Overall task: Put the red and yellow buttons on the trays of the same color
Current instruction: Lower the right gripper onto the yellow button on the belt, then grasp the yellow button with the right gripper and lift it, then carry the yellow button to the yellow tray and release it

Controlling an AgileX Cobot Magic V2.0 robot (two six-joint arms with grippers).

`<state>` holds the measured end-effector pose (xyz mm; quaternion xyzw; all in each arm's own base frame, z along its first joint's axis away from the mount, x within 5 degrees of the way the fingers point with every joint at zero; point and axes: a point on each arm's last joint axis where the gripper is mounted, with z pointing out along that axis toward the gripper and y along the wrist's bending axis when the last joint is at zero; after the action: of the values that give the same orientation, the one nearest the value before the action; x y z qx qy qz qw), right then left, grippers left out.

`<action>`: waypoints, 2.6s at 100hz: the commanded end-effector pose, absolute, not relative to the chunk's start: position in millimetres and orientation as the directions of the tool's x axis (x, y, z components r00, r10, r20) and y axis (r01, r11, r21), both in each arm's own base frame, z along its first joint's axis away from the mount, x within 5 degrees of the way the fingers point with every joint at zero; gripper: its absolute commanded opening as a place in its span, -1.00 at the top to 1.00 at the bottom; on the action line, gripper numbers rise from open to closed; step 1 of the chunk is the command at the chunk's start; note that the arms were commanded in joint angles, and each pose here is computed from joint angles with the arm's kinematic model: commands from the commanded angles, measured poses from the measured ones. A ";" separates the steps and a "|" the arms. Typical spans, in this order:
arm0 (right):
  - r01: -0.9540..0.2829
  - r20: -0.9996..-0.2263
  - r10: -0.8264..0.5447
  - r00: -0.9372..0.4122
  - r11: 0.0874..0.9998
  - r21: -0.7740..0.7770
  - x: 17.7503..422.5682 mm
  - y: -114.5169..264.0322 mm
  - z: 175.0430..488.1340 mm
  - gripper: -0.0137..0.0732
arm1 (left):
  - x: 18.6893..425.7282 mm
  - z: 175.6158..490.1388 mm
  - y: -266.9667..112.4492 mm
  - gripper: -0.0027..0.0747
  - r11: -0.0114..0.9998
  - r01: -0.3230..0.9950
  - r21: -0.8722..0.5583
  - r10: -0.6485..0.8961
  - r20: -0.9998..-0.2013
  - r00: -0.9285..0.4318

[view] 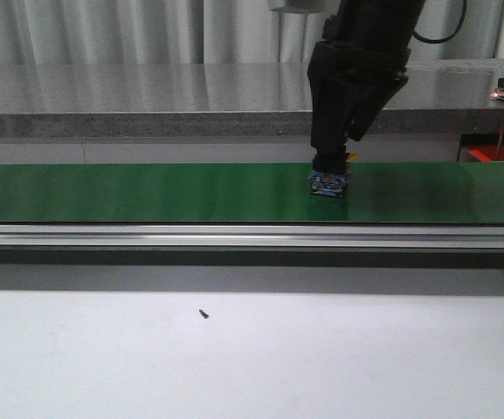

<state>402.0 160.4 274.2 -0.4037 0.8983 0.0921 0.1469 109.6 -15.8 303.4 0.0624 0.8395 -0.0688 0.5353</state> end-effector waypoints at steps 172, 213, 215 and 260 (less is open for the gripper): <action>0.341 -0.462 0.347 -0.816 0.935 0.098 258.6 -73.4 297.3 0.39 | 111.9 317.3 -15.8 0.98 0.984 0.170 -0.057 0.005 -0.939 -0.344; 0.531 -0.494 0.507 -0.706 0.841 0.105 238.5 -116.1 260.2 0.39 | 111.9 317.3 -15.8 0.98 0.984 0.170 -0.057 0.005 -0.939 -0.344; 0.535 -0.497 0.510 -0.702 0.838 0.106 238.1 -117.0 259.7 0.39 | 111.9 317.3 -15.8 0.98 0.984 0.170 -0.057 0.005 -0.939 -0.344; 0.654 -0.403 0.640 -0.655 0.747 0.123 240.8 -142.1 225.2 0.39 | 111.9 317.3 -15.8 0.98 0.984 0.170 -0.057 0.005 -0.939 -0.344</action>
<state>236.8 -135.8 218.6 0.3509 0.9170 -0.0075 0.1896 109.6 -15.8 303.4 0.0624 0.8395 -0.0688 0.5353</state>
